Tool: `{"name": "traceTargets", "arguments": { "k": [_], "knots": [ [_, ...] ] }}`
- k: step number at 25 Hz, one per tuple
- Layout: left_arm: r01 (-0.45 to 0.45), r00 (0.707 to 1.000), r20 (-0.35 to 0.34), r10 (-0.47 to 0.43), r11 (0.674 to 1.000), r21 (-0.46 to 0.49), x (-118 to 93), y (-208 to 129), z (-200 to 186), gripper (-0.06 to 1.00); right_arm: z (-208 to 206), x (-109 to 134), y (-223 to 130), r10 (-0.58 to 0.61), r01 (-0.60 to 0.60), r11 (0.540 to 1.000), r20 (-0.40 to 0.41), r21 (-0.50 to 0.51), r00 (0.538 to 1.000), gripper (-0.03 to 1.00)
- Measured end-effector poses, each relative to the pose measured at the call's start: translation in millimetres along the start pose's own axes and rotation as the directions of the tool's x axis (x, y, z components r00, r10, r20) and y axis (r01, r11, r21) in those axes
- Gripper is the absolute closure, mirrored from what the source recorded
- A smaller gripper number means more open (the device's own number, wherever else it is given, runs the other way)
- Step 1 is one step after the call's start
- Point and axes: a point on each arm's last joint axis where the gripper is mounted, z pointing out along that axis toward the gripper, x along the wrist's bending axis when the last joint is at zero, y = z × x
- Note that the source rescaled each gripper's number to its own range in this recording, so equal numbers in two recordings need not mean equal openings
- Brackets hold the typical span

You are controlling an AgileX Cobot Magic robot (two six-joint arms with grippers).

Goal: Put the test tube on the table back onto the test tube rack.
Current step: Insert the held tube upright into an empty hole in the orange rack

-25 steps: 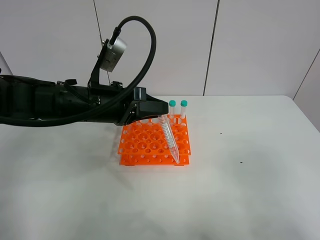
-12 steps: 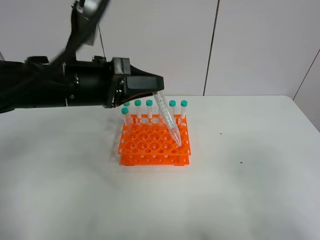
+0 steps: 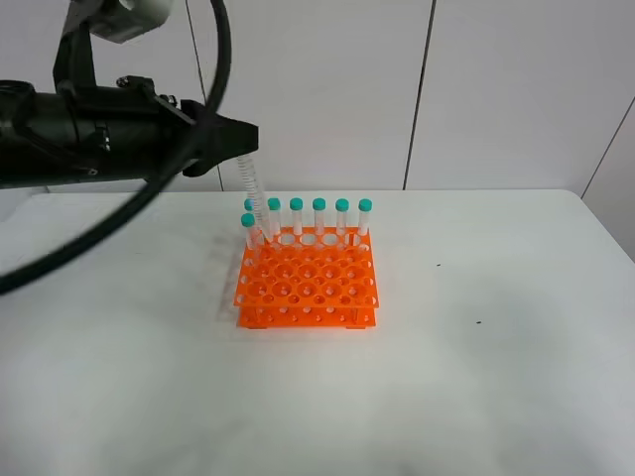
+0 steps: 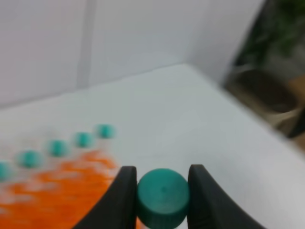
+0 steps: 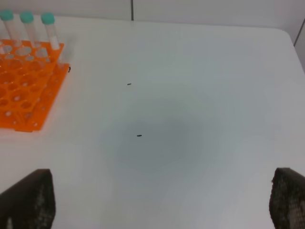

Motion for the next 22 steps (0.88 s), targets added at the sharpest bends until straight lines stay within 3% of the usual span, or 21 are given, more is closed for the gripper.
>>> {"name": "traceTargets", "arguments": {
  "k": [5,7,10,14,22],
  "knots": [
    [-0.232,0.969,-0.092,0.229,0.973,-0.022,-1.7,3.7,1.2,0.94,0.0,0.0,0.0,0.0,0.0,1.0,0.0,0.0,1.0,-0.03],
    [-0.273,0.959,-0.101,0.266,0.96,-0.061,-6.5,6.2,4.5,0.94,0.0,0.0,0.0,0.0,0.0,1.0,0.0,0.0,1.0,-0.03],
    [-0.269,0.961,-0.084,0.262,0.958,-0.097,-10.2,3.8,18.4,0.94,0.0,0.0,0.0,0.0,0.0,1.0,0.0,0.0,1.0,-0.03],
    [-0.214,0.977,-0.039,0.212,0.974,-0.068,-10.4,-15.1,48.4,0.94,0.0,0.0,0.0,0.0,0.0,1.0,0.0,0.0,1.0,-0.03],
    [-0.221,0.972,0.058,0.228,0.97,-0.103,-39.0,-20.8,84.4,0.94,0.0,0.0,0.0,0.0,0.0,1.0,0.0,0.0,1.0,-0.03]
  ]
}}
